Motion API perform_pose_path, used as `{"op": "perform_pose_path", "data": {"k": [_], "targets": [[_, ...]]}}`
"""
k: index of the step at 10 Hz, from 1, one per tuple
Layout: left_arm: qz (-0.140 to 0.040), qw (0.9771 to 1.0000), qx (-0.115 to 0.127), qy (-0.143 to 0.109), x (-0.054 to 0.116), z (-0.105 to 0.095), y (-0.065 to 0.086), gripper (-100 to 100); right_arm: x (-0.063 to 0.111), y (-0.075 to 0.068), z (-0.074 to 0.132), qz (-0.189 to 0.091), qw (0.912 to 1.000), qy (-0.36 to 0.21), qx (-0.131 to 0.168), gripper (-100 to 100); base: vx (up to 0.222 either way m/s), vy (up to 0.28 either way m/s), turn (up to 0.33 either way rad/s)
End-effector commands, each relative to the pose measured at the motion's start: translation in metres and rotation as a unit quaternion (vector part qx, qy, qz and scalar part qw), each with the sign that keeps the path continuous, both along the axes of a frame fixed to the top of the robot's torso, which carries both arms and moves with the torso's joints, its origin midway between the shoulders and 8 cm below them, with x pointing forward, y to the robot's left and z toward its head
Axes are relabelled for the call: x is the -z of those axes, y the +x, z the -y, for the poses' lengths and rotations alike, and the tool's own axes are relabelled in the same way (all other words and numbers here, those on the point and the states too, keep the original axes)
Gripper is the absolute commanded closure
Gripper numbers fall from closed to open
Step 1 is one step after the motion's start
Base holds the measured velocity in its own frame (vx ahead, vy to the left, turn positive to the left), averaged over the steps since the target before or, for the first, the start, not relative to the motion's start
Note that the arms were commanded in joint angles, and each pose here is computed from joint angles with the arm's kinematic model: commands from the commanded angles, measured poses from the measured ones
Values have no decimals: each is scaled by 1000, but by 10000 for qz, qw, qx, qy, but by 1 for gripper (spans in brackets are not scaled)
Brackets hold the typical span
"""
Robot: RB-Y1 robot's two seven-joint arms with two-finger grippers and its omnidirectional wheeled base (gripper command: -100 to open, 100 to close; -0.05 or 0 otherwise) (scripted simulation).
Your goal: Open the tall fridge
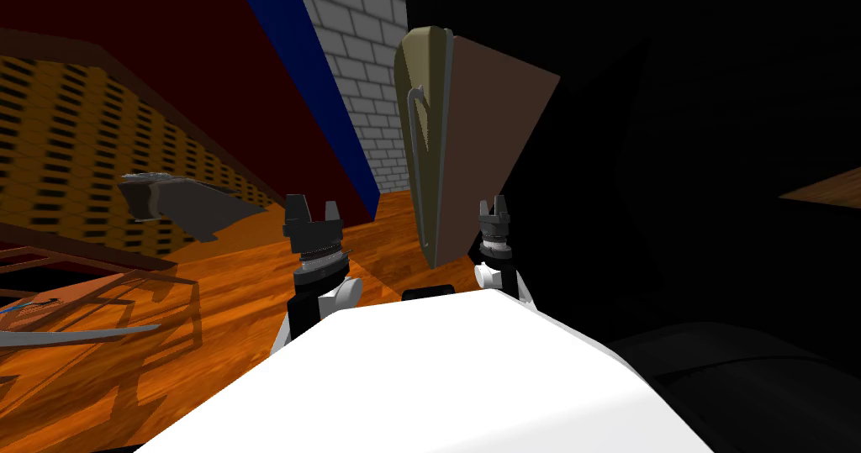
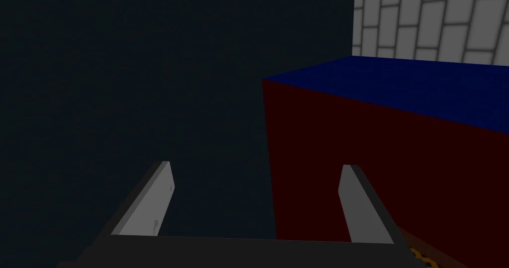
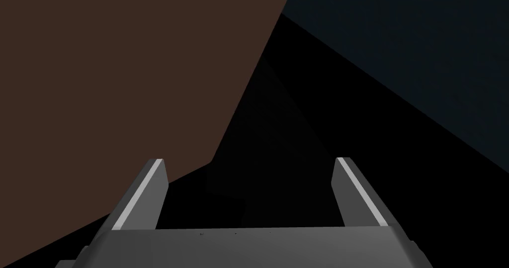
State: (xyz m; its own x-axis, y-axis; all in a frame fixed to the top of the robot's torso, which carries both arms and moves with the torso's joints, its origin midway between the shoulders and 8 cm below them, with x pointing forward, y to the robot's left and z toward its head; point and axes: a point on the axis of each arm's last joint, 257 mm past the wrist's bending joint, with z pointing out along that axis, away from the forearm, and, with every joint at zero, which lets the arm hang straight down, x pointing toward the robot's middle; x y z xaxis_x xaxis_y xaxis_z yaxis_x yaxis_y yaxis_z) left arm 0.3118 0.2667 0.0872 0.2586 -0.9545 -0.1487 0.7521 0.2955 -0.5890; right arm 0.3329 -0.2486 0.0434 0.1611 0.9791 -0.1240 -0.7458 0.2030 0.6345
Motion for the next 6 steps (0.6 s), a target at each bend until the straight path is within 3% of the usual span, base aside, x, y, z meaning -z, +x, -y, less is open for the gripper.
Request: {"op": "perform_pose_path", "data": {"k": [1, 6], "targets": [[0, 10000, 0, 0, 0, 0, 0, 0, 0, 0, 0, 0, 10000, 0, 0, 0, 0, 0, 0], [2, 10000, 0, 0, 0, 0, 0, 0, 0, 0, 0, 2, 10000, 0, 0, 0, 0, 0, 0]]}}
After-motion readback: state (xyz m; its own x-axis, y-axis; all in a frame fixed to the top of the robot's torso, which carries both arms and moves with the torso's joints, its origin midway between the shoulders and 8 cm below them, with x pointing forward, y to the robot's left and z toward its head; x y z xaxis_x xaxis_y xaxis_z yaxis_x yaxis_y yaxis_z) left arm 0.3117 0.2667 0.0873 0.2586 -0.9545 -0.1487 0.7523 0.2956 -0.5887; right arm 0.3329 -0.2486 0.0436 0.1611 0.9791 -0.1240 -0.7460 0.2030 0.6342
